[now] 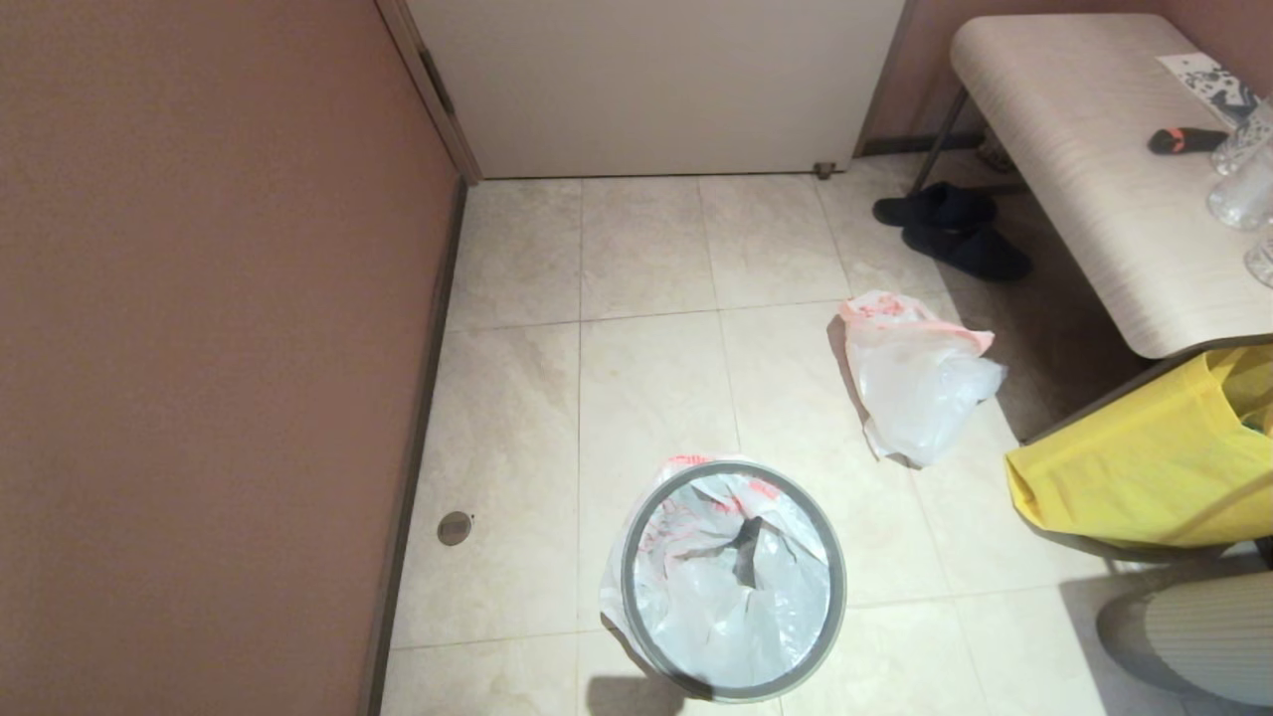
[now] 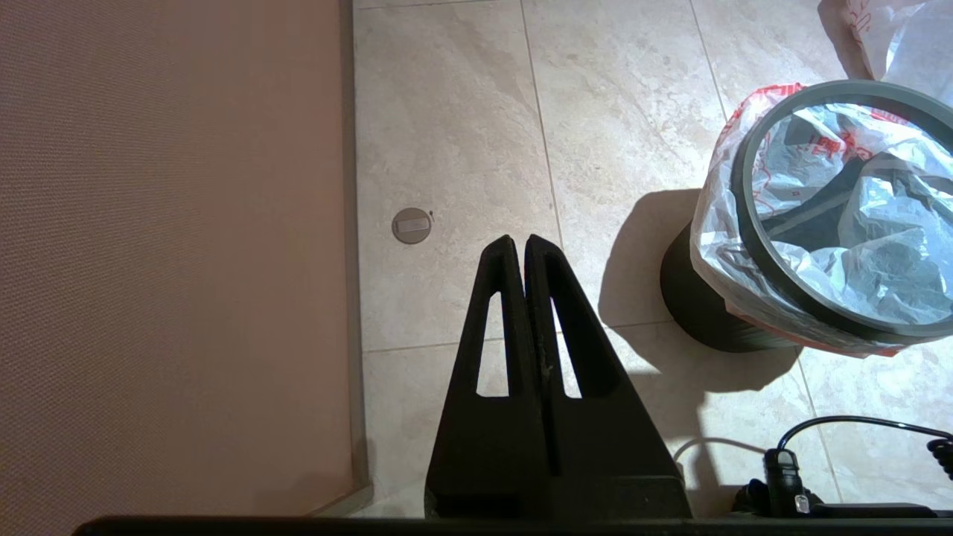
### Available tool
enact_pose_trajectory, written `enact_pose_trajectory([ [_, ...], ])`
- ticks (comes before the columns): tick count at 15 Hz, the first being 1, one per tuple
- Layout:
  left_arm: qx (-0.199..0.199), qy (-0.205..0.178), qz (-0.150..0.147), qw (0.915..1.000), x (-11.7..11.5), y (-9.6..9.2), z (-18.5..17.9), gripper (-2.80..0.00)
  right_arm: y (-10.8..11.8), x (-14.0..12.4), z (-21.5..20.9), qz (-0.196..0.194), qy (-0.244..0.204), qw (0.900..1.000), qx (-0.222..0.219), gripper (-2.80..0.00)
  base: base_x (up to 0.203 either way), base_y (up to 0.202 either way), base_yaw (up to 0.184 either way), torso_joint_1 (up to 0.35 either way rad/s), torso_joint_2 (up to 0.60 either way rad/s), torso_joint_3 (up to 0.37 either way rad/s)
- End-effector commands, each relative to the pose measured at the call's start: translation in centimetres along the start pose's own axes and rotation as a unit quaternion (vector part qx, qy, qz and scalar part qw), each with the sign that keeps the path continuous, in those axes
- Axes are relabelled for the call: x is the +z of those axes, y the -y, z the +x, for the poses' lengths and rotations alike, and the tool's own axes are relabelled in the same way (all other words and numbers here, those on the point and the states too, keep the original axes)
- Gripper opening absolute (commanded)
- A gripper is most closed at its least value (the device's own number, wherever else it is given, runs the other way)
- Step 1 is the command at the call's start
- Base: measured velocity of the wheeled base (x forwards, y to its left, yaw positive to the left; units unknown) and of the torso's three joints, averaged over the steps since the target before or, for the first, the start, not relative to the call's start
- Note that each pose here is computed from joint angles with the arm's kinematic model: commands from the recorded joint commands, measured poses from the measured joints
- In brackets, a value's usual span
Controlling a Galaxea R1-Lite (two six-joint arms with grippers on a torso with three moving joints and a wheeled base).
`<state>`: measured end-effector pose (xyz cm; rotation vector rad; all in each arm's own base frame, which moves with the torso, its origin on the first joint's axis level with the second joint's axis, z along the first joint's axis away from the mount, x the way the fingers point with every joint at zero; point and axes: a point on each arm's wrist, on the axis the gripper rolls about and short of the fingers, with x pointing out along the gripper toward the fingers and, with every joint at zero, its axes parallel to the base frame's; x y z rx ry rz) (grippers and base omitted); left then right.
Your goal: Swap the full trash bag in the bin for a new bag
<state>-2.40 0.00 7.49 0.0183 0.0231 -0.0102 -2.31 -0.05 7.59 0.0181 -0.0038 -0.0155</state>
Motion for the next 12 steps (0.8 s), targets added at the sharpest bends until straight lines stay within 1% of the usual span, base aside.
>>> enact_pose_trajectory([
  [1,0.000,-0.001,0.000,1.0000,0.00,0.00,0.02,-2.80,0.00,0.00,0.02,0.000,-0.001,1.000,0.000,-2.80,0.000,0.000,0.000,0.000,0.00,0.000],
  [12,0.000,-0.001,0.000,1.0000,0.00,0.00,0.02,-2.80,0.01,0.00,0.02,0.004,-0.001,1.000,-0.001,-2.80,0.000,0.000,0.000,0.000,0.00,0.000],
])
